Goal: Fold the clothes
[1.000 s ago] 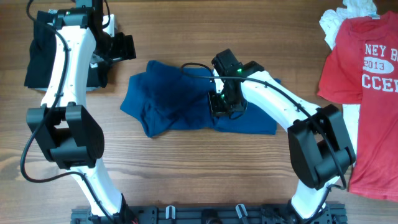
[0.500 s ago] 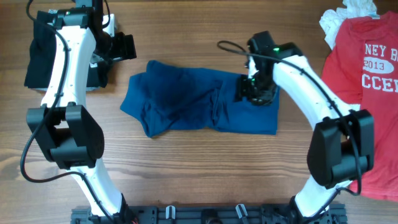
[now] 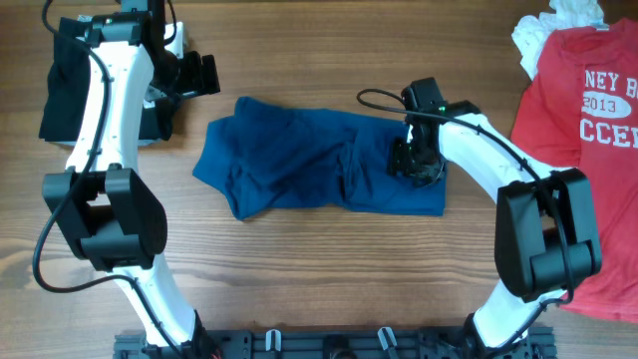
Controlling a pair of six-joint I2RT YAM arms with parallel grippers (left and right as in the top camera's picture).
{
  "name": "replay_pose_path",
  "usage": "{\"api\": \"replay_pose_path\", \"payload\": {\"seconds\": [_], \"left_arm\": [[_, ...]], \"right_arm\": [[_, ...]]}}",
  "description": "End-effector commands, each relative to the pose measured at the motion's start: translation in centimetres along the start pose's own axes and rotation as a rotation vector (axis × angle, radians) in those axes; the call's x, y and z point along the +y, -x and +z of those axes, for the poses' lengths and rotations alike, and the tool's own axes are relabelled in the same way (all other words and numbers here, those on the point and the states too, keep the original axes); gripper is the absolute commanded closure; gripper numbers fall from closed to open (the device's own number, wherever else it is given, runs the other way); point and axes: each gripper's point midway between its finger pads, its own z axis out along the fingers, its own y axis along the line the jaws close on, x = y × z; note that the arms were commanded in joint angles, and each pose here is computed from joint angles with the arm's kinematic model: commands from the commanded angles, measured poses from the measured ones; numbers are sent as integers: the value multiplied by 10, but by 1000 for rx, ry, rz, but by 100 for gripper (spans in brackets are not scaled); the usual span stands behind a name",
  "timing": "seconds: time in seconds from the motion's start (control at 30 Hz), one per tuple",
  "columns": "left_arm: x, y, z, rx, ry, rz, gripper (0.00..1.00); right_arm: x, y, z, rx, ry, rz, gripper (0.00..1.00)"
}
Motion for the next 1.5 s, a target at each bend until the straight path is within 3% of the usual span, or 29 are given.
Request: {"api": "replay_pose_path", "payload": {"seconds": [0.0,0.27,0.43,0.67,0.87,1.2,1.47], "left_arm": [[-3,-1,-1,1,-12,15,5],[-3,-4,-1,9,-11,14,2],[-3,-4,-1,13,-10,14,0],[4,-20,-1,76,-4,79,0],[-15,-68,43,198,-204,353,0],[-15,-86,102,141,-256,361,0],[-21,-110,119,164,-327,346,1]], "right_arm": [[-28,10,9,-56,-125,16,32],[-77,41,26,-98,-145,95,21],[-68,51,18,-101,-38,34,17],[-26,75,-100,-243,123,-69,1],[-23,62,-163,-342,143,-92,1],[-25,57,-161,-316,143,-61,2],[-24,62,-163,-339,149,-38,2]]}}
